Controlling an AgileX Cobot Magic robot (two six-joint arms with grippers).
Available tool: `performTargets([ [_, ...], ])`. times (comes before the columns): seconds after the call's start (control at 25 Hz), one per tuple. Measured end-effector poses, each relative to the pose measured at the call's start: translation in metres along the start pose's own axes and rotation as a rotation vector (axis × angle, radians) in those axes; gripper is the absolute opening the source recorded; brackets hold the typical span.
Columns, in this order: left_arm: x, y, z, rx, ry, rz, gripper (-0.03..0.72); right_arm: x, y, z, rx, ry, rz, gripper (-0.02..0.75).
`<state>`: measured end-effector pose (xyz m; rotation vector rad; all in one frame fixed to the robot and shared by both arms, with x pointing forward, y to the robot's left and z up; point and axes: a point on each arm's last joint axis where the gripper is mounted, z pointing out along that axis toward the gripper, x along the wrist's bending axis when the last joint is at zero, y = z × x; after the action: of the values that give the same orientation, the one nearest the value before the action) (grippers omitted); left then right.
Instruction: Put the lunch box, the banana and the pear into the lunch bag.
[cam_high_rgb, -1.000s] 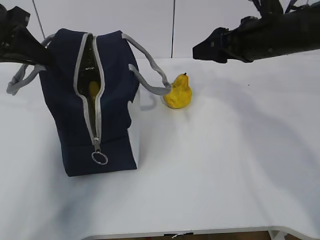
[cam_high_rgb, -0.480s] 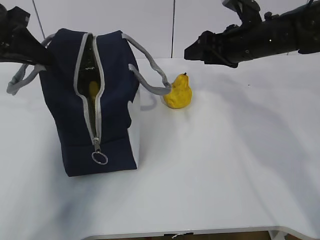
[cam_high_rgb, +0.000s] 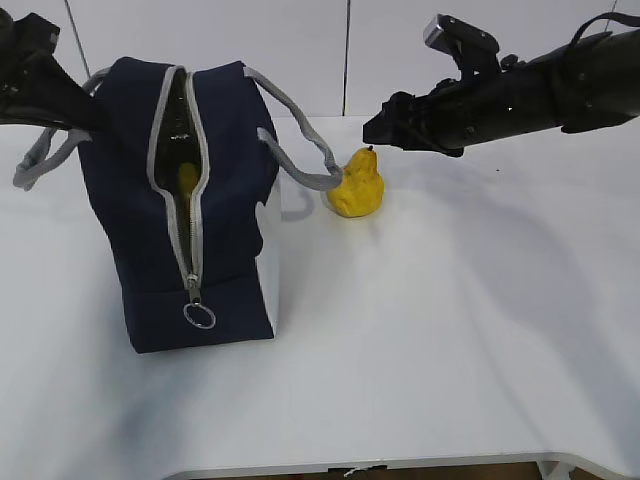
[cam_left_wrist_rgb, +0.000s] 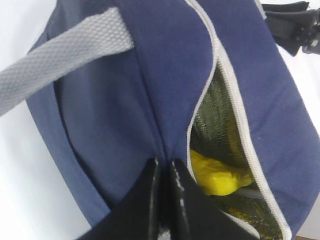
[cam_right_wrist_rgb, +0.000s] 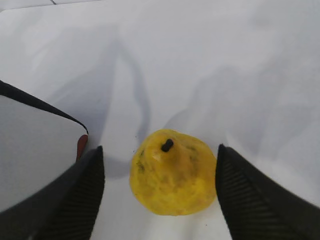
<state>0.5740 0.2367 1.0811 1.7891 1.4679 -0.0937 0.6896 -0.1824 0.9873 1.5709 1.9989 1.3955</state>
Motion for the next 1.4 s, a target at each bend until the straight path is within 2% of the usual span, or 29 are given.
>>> performTargets([
  [0.24, 0.0, 0.0, 0.0, 0.0, 0.0, 0.007, -0.014, 0.012, -0.006, 0.012, 0.003, -0.023, -0.077, 0.575],
  [0.56, 0.0, 0.0, 0.0, 0.0, 0.0, 0.011, -0.014, 0.003, -0.015, 0.026, 0.011, -0.075, -0.071, 0.596],
  [1.4, 0.001, 0.001, 0.0, -0.012, 0.007, 0.026, -0.014, 0.001, -0.014, 0.05, 0.012, -0.04, -0.061, 0.589],
])
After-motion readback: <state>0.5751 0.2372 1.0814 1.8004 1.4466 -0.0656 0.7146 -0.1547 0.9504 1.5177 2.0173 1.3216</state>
